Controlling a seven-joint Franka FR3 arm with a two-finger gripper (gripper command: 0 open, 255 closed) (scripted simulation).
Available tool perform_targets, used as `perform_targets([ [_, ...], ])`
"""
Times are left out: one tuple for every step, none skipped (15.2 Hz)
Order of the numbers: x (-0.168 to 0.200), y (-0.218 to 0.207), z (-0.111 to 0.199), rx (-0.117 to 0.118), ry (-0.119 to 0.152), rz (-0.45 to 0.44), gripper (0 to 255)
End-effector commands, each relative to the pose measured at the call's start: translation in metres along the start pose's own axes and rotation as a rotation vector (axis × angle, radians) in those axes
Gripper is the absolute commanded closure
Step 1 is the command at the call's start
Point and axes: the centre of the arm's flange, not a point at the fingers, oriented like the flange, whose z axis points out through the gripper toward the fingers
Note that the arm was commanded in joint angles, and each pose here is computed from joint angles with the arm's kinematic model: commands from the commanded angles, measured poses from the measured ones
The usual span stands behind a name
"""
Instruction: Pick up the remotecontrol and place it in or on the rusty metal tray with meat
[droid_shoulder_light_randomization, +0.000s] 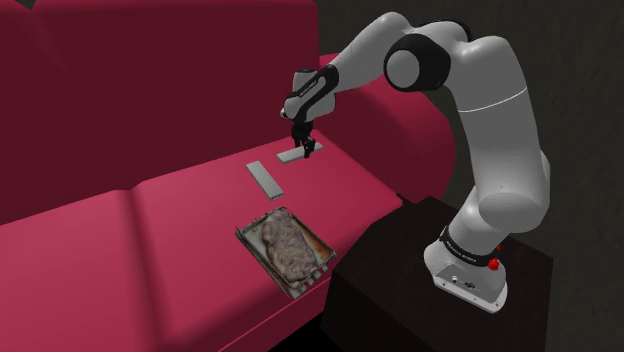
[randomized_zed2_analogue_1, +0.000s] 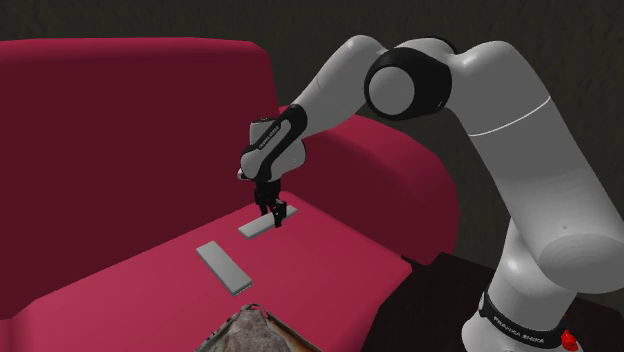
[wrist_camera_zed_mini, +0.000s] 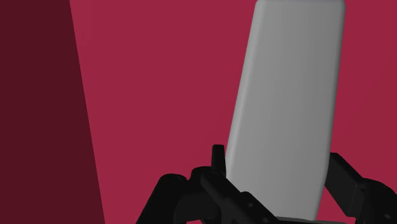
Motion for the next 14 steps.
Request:
perform_targets([
  [0.000, 0.000, -0.008, 0.000, 0.000, 0.000, 255],
  [0.000, 0.000, -0.014, 0.000, 0.000, 0.000, 255],
  [0.000, 0.000, -0.019, 0.000, 0.000, 0.000, 255],
  [0.000, 0.000, -0.024, 0.000, 0.000, 0.000, 255],
  [0.000, 0.000, -0.030, 0.000, 0.000, 0.000, 255],
  [0.000, 0.000, -0.035, 0.000, 0.000, 0.000, 255],
  [0.000, 0.000, -0.040, 0.000, 0.000, 0.000, 255],
  [0.000, 0.000, -0.045, 0.000, 0.000, 0.000, 255],
  [0.000, 0.000, -0.051, 0.000, 0.000, 0.000, 255],
  [0.000, 0.000, -0.056, 0.000, 0.000, 0.000, 255],
  [0.000, 0.000, -0.061, 0.000, 0.000, 0.000, 255],
  [0.000, 0.000, -0.067, 0.000, 0.000, 0.000, 255],
  [0.001, 0.000, -0.072, 0.000, 0.000, 0.000, 255],
  [0.001, 0.000, -0.077, 0.000, 0.000, 0.000, 255],
])
